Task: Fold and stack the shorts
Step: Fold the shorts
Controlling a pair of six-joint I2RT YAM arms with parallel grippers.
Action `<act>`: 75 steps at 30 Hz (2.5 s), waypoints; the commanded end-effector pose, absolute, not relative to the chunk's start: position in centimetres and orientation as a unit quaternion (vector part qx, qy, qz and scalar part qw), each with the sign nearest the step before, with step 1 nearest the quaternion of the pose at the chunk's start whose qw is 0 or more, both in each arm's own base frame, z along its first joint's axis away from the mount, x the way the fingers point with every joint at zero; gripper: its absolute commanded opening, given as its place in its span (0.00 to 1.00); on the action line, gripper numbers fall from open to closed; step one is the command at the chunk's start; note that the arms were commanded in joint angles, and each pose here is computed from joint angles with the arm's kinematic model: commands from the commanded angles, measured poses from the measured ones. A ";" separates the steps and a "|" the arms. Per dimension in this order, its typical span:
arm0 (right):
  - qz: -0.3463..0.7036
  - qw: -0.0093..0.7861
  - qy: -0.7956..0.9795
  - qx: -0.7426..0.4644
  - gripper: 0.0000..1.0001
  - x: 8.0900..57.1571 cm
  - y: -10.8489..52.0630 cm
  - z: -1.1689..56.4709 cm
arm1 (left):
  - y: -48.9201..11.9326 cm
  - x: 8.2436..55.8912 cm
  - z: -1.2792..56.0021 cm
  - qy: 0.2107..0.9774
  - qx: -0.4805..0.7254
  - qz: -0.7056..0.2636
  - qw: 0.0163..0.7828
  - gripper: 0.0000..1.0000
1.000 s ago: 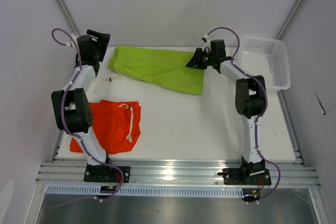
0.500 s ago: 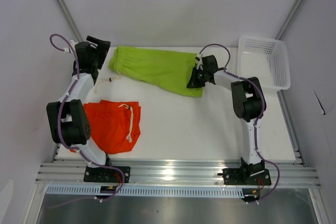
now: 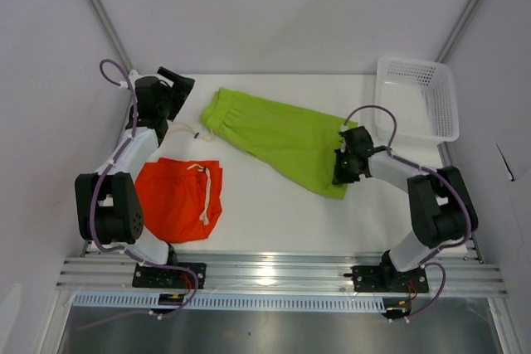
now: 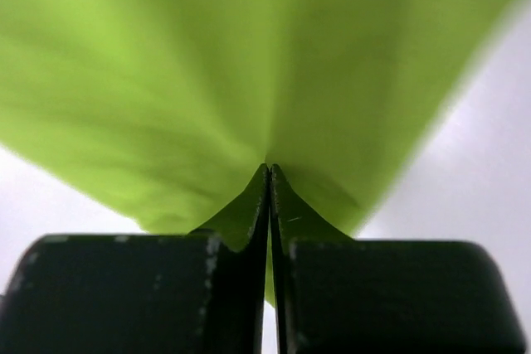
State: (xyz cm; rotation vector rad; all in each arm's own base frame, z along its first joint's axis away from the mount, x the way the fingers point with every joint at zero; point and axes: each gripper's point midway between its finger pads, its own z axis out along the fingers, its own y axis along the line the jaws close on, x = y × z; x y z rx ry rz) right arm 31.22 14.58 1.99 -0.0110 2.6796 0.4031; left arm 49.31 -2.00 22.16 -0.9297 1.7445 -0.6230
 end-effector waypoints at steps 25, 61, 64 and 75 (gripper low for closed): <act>0.328 0.316 0.886 -0.091 0.36 44.0 40.2 9.8 | -6.8 55.8 10.3 0.815 -0.247 -0.325 0.413 0.96; 0.253 0.281 0.916 -0.134 0.53 36.3 31.0 8.4 | -16.7 41.4 11.0 0.776 -0.181 -0.404 0.450 0.94; 0.257 0.287 0.913 -0.136 0.53 36.8 32.7 9.4 | -16.6 41.3 10.6 0.783 -0.183 -0.391 0.448 0.94; 0.192 0.283 0.928 -0.148 0.51 38.5 35.9 6.4 | -16.0 42.1 9.6 0.786 -0.189 -0.369 0.458 0.94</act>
